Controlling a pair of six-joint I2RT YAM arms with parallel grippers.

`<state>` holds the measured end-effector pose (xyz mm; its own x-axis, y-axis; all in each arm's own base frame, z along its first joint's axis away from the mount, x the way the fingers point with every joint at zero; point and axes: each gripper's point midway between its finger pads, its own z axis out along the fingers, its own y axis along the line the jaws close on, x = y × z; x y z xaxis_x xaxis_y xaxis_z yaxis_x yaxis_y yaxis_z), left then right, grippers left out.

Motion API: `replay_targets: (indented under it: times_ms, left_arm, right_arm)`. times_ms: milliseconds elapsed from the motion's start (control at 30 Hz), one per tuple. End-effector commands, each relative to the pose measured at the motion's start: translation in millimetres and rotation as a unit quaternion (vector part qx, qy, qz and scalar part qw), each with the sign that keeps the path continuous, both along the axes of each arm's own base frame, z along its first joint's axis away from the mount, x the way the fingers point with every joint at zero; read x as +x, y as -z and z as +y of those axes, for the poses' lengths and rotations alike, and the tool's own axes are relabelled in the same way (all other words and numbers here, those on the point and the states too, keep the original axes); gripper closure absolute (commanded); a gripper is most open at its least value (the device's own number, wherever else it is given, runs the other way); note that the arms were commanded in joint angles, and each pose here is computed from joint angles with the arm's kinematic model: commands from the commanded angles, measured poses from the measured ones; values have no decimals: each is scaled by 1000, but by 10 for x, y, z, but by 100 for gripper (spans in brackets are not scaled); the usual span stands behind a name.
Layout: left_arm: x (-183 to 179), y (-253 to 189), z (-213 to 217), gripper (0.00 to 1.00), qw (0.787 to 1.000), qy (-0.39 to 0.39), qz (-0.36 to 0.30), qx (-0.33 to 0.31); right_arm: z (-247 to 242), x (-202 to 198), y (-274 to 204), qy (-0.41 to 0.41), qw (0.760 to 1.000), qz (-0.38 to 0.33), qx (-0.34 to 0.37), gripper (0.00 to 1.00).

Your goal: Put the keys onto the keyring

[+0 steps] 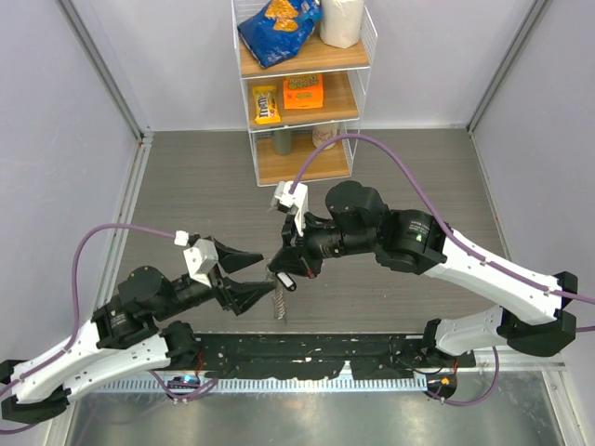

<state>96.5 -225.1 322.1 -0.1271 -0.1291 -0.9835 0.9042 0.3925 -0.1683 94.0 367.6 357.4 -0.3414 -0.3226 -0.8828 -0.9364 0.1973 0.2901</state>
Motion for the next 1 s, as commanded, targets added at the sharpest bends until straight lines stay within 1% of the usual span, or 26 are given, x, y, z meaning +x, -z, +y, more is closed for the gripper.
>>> replay_targets:
  times_ms: [0, 167, 233, 567, 700, 800, 900, 967]
  left_arm:
    - [-42, -178, -17, 33, 999, 16, -37, -24]
    - [-79, -215, -28, 44, 998, 27, -48, -30]
    - [-95, -241, -24, 51, 998, 31, -53, -33]
    - [-135, -269, -53, 66, 996, 45, -61, -38]
    - [-183, -315, -45, 66, 995, 56, -70, -47]
    - [-247, -344, -36, 62, 993, 70, -76, -54]
    - [-307, -363, -38, 56, 991, 86, -82, -58]
    - [-328, -355, -48, 54, 991, 93, -82, -57]
  right_arm:
    - [-12, -131, -402, -25, 998, -10, 57, 94]
    - [-8, -161, -399, -34, 998, -8, 58, 95]
    - [-4, -165, -401, -35, 998, -7, 58, 95]
    - [5, -205, -388, -45, 997, -5, 57, 95]
    - [-6, -235, -362, -54, 997, -4, 53, 95]
    - [-10, -265, -351, -62, 997, -1, 53, 94]
    - [-13, -293, -357, -70, 996, 1, 54, 95]
    - [-17, -308, -367, -73, 996, 2, 56, 94]
